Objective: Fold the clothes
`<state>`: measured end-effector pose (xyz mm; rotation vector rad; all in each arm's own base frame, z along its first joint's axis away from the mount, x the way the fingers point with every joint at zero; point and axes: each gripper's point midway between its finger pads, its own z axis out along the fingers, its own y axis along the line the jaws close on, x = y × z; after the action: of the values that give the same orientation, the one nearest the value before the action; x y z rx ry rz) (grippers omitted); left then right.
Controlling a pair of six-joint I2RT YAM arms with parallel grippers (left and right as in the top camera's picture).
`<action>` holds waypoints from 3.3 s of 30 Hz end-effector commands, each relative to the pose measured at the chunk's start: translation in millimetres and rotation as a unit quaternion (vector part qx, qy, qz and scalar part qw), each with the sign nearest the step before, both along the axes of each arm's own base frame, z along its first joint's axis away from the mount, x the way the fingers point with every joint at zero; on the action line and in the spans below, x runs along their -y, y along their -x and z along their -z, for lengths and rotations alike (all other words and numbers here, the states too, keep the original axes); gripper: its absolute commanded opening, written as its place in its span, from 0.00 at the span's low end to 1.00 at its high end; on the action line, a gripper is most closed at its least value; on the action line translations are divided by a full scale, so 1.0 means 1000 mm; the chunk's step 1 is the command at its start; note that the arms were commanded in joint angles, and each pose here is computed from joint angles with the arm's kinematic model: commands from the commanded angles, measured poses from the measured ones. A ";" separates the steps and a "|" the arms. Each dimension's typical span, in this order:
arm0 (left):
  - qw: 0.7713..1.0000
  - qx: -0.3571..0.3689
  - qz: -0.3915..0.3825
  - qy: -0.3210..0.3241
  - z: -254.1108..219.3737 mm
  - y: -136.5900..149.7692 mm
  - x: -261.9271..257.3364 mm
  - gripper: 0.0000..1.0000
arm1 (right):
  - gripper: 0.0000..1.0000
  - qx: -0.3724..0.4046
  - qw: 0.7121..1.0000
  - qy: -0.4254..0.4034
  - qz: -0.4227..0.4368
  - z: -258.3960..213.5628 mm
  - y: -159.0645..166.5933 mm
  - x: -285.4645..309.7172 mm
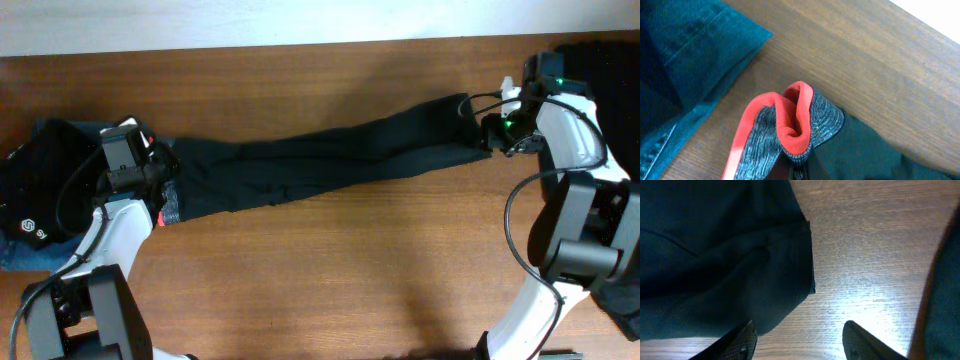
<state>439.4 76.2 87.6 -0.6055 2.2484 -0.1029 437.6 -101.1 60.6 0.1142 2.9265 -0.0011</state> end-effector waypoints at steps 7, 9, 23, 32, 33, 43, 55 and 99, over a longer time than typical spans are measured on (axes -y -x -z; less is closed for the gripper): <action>1.000 -0.004 -0.006 -0.008 0.000 -0.002 -0.004 0.00 | 0.65 0.000 0.994 -0.025 -0.107 0.024 -0.007 -0.014; 1.000 -0.004 -0.006 -0.008 0.000 -0.002 -0.004 0.00 | 0.65 0.000 0.994 -0.027 -0.107 0.026 -0.008 -0.014; 1.000 -0.007 -0.006 -0.007 0.001 -0.001 -0.004 0.00 | 0.66 0.002 0.994 -0.026 -0.107 0.030 -0.010 -0.013; 1.000 -0.009 -0.006 -0.007 0.001 0.000 -0.004 0.00 | 0.51 -0.019 0.994 -0.035 -0.104 0.049 -0.005 -0.015; 1.000 -0.009 -0.006 -0.007 0.001 0.000 -0.004 0.00 | 0.43 -0.019 0.994 -0.034 -0.104 0.049 -0.006 -0.014; 1.000 -0.009 -0.006 -0.007 0.001 0.000 -0.004 0.00 | 0.04 -0.030 0.998 -0.018 -0.056 0.027 0.003 -0.007; 1.000 -0.007 -0.011 -0.013 0.000 -0.001 -0.007 0.00 | 0.04 -0.008 0.998 -0.054 0.036 -0.069 0.001 -0.016; 1.000 -0.009 -0.014 -0.015 0.016 -0.008 -0.009 0.00 | 0.99 0.100 0.963 -0.198 0.152 -0.029 -0.092 -0.034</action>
<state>442.0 82.1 75.5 -0.6236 2.2542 -0.0661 503.0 -91.6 108.4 0.5969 2.6926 0.2600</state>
